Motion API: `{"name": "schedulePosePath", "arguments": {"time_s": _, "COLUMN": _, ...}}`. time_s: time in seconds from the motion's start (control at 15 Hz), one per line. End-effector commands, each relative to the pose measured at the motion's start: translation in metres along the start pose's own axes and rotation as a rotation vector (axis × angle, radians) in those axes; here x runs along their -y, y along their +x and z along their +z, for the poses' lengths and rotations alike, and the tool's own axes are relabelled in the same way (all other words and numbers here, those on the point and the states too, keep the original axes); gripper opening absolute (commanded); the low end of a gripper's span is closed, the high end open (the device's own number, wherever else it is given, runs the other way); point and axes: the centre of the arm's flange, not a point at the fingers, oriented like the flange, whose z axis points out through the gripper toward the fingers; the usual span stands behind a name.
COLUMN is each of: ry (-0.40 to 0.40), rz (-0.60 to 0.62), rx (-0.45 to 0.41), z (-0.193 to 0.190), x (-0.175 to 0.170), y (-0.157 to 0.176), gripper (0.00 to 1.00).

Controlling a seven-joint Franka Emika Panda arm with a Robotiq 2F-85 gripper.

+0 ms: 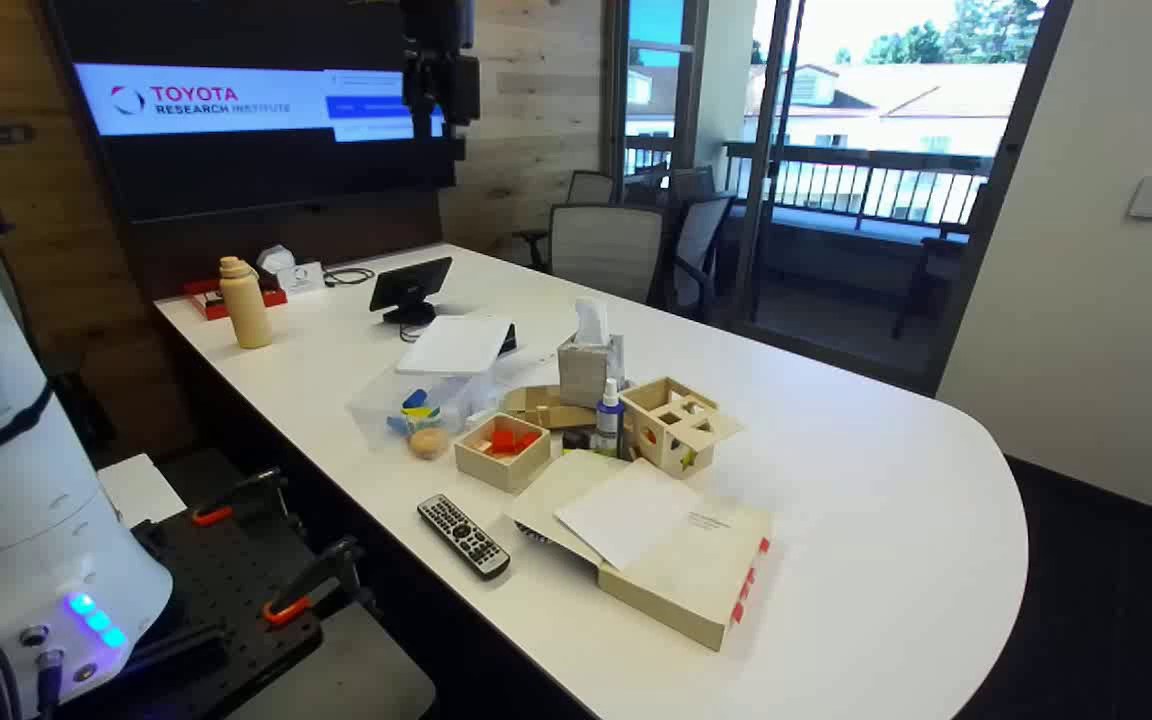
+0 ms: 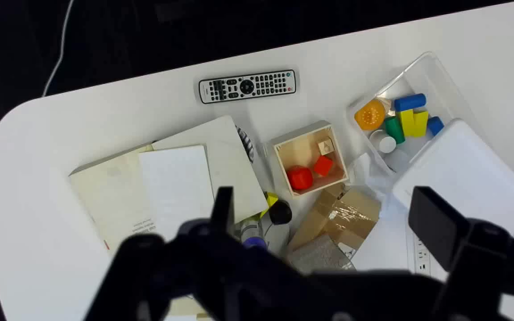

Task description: Pick up the wipe and clean the remote

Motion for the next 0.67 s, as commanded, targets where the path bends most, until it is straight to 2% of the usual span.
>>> {"name": "schedulePosePath", "arguments": {"time_s": 0.0, "ry": 0.0, "rz": 0.0, "rx": 0.0, "z": 0.0, "x": 0.0, "y": 0.0, "gripper": 1.0}}
{"name": "schedulePosePath", "arguments": {"time_s": 0.13, "ry": 0.009, "rz": 0.025, "rx": 0.004, "z": 0.004, "x": 0.011, "y": 0.024, "gripper": 1.0}}
{"name": "schedulePosePath", "arguments": {"time_s": 0.27, "ry": 0.027, "rz": 0.054, "rx": 0.014, "z": 0.017, "x": 0.034, "y": 0.065, "gripper": 1.0}}
{"name": "schedulePosePath", "arguments": {"time_s": 0.6, "ry": -0.007, "rz": 0.273, "rx": -0.04, "z": 0.079, "x": 0.094, "y": 0.148, "gripper": 1.0}}
